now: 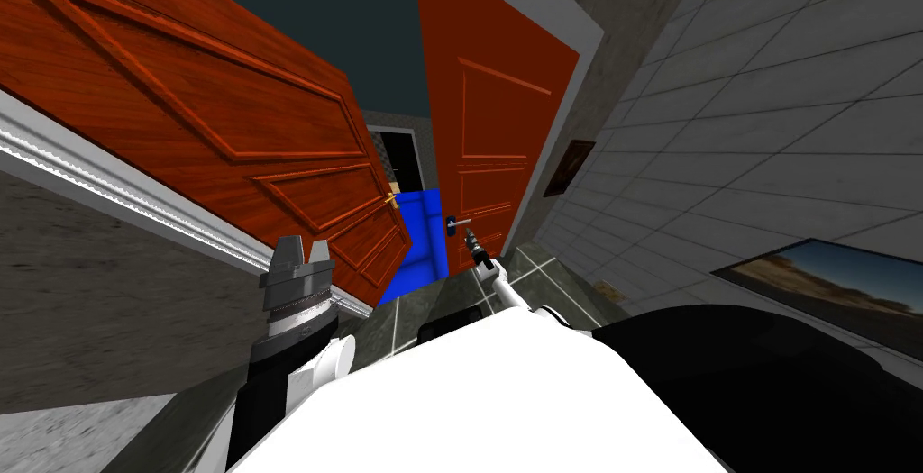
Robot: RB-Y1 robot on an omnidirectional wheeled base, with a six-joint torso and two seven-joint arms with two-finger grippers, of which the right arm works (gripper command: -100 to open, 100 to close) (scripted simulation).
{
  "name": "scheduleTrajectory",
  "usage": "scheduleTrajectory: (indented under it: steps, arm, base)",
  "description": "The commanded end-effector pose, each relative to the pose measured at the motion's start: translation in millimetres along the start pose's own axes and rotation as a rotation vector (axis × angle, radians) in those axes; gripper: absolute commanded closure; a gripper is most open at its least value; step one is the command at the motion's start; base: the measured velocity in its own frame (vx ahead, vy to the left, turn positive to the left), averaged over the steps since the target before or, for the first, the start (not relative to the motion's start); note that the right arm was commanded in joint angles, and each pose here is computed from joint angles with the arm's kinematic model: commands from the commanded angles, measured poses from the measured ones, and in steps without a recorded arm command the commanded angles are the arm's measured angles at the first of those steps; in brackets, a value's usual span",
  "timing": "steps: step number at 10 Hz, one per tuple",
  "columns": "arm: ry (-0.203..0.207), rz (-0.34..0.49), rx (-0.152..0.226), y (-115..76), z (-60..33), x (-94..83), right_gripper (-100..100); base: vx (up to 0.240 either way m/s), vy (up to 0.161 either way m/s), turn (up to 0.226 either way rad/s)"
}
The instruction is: Push the door open
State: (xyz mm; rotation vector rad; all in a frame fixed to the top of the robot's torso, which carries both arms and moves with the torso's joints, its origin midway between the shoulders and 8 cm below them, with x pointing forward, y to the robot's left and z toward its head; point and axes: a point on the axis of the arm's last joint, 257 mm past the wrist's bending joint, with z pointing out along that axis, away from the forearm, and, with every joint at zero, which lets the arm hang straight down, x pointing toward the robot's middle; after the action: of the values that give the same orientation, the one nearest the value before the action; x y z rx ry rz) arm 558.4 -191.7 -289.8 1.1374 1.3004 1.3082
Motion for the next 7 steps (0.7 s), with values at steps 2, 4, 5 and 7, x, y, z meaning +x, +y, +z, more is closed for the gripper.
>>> scheduleTrajectory:
  steps: [2, 4, 5, 7]
  arm:
    - [-0.005, -0.001, 0.001, -0.6, 1.1, -2.3, -100]
    - [-0.010, 0.000, 0.003, -1.5, 2.5, -4.7, -100]
    - [-0.013, 0.000, 0.004, -1.9, 3.1, -5.8, -100]
    - [-0.017, 0.001, 0.005, -2.6, 4.2, -7.3, -100]
  base:
    - [0.166, 0.011, 0.024]
    - [0.199, 0.020, 0.028]
    - [0.189, 0.062, 0.027]
    - [0.188, 0.039, 0.018]
